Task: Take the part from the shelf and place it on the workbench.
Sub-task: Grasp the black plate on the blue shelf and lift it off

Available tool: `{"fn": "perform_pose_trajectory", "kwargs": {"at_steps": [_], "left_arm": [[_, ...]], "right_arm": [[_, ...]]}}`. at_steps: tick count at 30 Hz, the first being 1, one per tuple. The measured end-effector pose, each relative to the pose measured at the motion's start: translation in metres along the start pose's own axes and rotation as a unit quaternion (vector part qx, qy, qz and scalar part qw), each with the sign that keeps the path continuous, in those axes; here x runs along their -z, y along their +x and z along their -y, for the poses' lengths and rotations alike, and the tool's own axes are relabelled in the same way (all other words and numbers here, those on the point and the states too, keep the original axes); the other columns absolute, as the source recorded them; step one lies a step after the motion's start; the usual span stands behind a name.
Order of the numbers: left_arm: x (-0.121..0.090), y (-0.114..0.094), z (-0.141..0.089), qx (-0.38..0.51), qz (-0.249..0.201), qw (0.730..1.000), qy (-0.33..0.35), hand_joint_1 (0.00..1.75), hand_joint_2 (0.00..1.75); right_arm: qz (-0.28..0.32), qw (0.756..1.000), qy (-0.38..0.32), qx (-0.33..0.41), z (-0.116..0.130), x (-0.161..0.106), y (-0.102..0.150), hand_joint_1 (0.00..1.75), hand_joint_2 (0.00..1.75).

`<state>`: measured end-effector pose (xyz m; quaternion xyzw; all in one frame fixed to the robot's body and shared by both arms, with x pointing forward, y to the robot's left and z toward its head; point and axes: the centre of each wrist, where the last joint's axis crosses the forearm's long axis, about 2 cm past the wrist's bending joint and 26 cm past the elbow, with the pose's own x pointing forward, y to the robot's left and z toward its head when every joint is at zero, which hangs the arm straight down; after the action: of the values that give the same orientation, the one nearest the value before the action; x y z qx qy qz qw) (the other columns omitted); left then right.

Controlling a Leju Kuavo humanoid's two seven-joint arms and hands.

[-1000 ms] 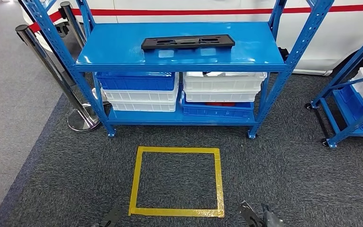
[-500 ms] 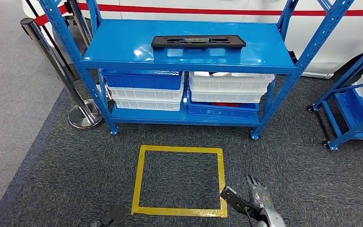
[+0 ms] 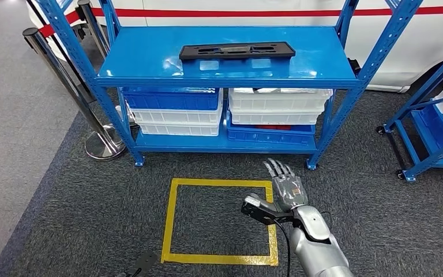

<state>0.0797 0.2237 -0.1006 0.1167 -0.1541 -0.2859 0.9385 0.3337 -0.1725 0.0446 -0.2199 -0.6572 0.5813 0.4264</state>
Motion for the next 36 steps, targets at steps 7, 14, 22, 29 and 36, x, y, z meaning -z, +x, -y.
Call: {"fn": "perform_pose_trajectory", "kwargs": {"at_steps": [7, 14, 22, 29, 36], "left_arm": [[0.0, 0.0, 0.001, -0.003, -0.003, 1.0, -0.002, 0.0, 0.0], [-0.001, -0.005, 0.003, -0.022, -0.01, 1.0, -0.007, 0.0, 0.0], [-0.002, -0.004, 0.006, -0.027, -0.004, 0.999, -0.021, 0.0, 0.0], [-0.001, -0.006, 0.005, -0.029, -0.006, 0.999, -0.021, 0.0, 0.0], [-0.001, -0.006, 0.003, -0.03, -0.007, 0.999, -0.02, 0.0, 0.0]], "right_arm": [[0.037, 0.994, -0.067, -0.08, 0.052, 0.031, 0.001, 0.0, 0.0], [0.064, 0.982, -0.109, -0.139, 0.092, 0.042, 0.001, 0.0, 0.0], [0.08, 0.97, -0.149, -0.174, 0.127, 0.047, 0.005, 0.0, 0.0], [0.088, 0.969, -0.153, -0.176, 0.128, 0.043, 0.006, 0.0, 0.0], [0.086, 0.969, -0.157, -0.172, 0.131, 0.041, 0.002, 0.0, 0.0]]}}
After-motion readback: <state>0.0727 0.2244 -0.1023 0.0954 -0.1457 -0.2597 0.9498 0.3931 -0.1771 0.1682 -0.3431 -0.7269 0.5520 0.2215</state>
